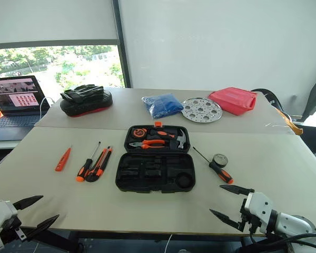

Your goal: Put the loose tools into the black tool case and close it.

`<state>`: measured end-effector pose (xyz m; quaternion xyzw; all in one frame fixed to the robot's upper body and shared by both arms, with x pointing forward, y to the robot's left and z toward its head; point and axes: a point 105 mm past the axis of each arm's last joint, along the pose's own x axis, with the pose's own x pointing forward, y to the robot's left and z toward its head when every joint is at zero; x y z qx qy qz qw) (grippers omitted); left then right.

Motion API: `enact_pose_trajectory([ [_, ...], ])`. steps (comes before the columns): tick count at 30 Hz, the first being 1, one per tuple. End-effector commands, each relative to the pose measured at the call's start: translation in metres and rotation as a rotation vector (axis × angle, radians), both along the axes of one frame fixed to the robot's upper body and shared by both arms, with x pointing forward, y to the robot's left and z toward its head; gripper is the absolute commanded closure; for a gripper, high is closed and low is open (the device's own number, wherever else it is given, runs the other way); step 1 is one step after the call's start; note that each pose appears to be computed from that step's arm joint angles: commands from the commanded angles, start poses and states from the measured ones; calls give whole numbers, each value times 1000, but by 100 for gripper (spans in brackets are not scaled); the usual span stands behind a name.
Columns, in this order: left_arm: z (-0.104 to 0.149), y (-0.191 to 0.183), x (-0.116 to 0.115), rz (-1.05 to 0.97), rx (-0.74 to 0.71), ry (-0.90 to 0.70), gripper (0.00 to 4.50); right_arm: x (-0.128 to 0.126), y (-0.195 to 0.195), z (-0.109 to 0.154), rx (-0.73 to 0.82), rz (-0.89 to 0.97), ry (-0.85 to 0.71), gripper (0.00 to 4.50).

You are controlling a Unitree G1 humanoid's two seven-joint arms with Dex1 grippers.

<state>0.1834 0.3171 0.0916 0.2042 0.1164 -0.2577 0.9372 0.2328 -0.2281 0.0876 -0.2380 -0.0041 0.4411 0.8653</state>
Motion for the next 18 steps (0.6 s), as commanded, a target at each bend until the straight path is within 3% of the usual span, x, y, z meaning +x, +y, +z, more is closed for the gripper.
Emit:
enact_pose_trajectory([
  [1, 11, 20, -4, 123, -54, 14, 0, 4, 18, 23, 115, 51, -75, 4],
  [4, 16, 59, -24, 462, -288, 75, 0, 6, 52, 69, 386, 147, -168, 4],
  [9, -5, 68, -53, 662, -402, 294, 0, 8, 62, 85, 414, 171, -260, 4],
  [12, 5, 62, -43, 625, -403, 307, 0, 8, 65, 80, 390, 190, -254, 4],
  [18, 43, 24, 20, 467, -444, 325, 0, 7, 69, 78, 347, 222, -249, 4],
])
